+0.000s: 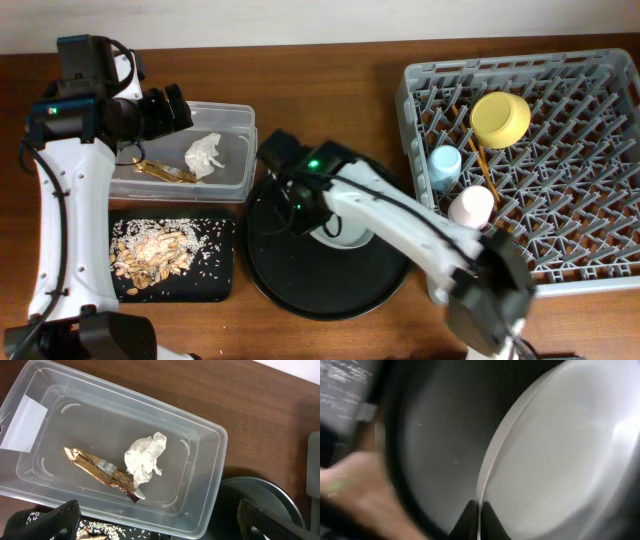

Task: Sort waste into correct bins and load items into the dishwasher rack
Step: 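Stand the white plate upright in the rack with the right gripper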

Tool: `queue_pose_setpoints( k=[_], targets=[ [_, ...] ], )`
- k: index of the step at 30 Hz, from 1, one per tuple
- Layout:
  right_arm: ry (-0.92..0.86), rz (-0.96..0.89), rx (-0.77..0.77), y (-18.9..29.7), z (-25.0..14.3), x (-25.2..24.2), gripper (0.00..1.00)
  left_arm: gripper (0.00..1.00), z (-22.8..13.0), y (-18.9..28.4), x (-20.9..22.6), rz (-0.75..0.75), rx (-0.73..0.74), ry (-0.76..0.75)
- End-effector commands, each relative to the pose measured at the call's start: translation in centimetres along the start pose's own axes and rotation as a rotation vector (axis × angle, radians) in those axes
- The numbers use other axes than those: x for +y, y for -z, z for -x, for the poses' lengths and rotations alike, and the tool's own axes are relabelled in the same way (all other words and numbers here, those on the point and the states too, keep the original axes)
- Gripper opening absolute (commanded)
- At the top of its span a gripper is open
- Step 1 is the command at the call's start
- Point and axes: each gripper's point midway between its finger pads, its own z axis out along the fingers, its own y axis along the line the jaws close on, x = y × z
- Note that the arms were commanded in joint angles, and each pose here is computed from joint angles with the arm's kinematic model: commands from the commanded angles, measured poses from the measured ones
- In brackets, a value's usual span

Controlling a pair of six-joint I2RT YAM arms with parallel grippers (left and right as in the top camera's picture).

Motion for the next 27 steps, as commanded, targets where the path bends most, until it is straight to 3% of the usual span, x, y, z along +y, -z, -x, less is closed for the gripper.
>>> queue_pose_setpoints(
  k=[1, 5, 9, 13, 16, 23, 27],
  targets=[
    [0.04, 0.036, -0.265, 12.3, 0.9, -1.5, 0.04, 0.99, 0.1, 0.2, 0.1, 0.004, -0.005, 0.01],
    [0.051, 0.186, -0.497, 22.8, -3.0, -6.9, 0.04, 0.99, 0.1, 0.1, 0.1, 0.004, -0.005, 0.01],
    [-0.063, 0.297, -0.669, 27.5, -8.0, -15.2, 0.04, 0.99, 0.1, 0.1, 0.1, 0.004, -0.005, 0.01],
    [-0.179, 0.367, -0.729, 27.0, -9.2, -21.3, 0.04, 0.99, 0.1, 0.1, 0.1, 0.004, -0.005, 0.01],
    [-0.232, 0.451, -0.704, 23.8, -8.6, -25.6, 0.04, 0.99, 0.1, 0.1, 0.1, 0.004, -0.005, 0.01],
    [-0.264, 0.564, -0.612, 17.5, -8.5, -29.8, 0.04, 0.99, 0.1, 0.1, 0.1, 0.004, -0.005, 0.01],
    [-0.326, 0.537, -0.628, 16.9, -9.9, -32.4, 0.04, 0.99, 0.1, 0.2, 0.1, 0.004, -0.006, 0.01]
  ],
)
